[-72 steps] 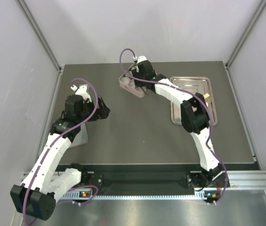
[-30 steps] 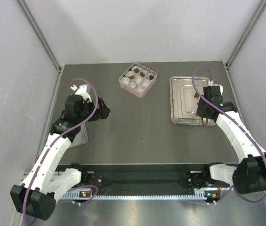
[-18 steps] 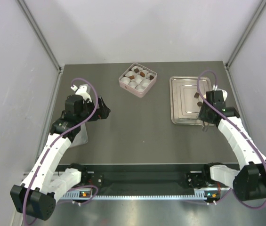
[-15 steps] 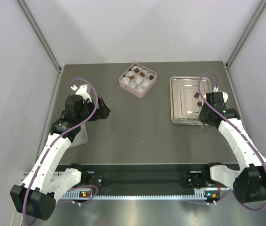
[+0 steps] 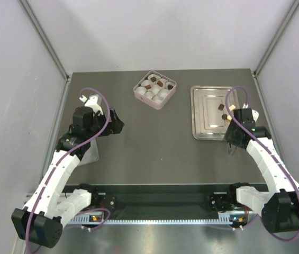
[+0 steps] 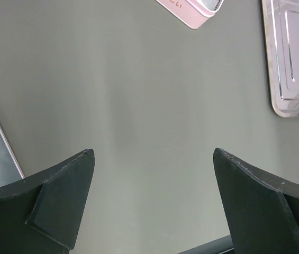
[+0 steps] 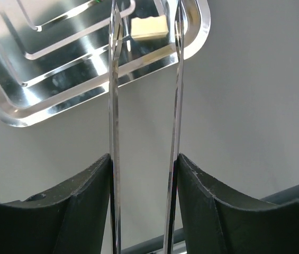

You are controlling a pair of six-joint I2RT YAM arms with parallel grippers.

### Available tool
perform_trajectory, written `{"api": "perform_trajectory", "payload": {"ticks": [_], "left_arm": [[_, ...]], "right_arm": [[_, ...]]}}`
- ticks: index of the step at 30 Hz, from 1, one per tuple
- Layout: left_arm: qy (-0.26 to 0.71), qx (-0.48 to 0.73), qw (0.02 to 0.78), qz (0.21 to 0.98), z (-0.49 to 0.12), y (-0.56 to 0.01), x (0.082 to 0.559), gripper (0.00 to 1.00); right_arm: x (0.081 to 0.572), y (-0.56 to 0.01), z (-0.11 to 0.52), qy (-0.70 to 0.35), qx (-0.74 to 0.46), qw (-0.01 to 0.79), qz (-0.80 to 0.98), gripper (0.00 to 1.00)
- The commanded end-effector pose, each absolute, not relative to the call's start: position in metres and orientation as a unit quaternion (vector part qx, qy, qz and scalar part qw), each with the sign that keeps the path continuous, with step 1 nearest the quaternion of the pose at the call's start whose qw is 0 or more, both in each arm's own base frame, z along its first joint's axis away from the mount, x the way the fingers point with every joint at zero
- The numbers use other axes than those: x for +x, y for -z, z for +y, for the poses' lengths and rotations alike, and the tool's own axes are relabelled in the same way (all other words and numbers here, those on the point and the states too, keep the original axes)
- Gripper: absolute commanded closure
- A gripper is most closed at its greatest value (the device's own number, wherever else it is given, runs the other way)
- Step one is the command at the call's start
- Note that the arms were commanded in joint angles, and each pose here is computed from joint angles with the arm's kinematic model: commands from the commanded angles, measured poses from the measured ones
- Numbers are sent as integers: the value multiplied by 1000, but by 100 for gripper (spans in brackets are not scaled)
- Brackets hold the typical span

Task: Pack the chocolate

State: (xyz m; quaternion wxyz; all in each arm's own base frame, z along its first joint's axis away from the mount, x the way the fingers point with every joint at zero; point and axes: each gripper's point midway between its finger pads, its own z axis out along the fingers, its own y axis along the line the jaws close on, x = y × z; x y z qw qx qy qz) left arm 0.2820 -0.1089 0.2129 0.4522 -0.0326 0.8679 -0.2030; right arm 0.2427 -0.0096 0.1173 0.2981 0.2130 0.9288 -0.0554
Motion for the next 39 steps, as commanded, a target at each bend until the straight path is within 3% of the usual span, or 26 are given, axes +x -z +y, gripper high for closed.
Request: {"api": "perform_trajectory", "payload": {"ticks": [1,20,39], "left_arm": [[218,-21,482,848,-113,-230,285,1],[218,-20,481,849,-114,-230,285,1],[217,-22,480,850,-113,-229,286,1]], "right_arm": [[242,-118,-16,47,237,304,922,50],[245,-109,-16,13,241,294,925,50],[262,-131,-7,-19,212,323,922,64]]}}
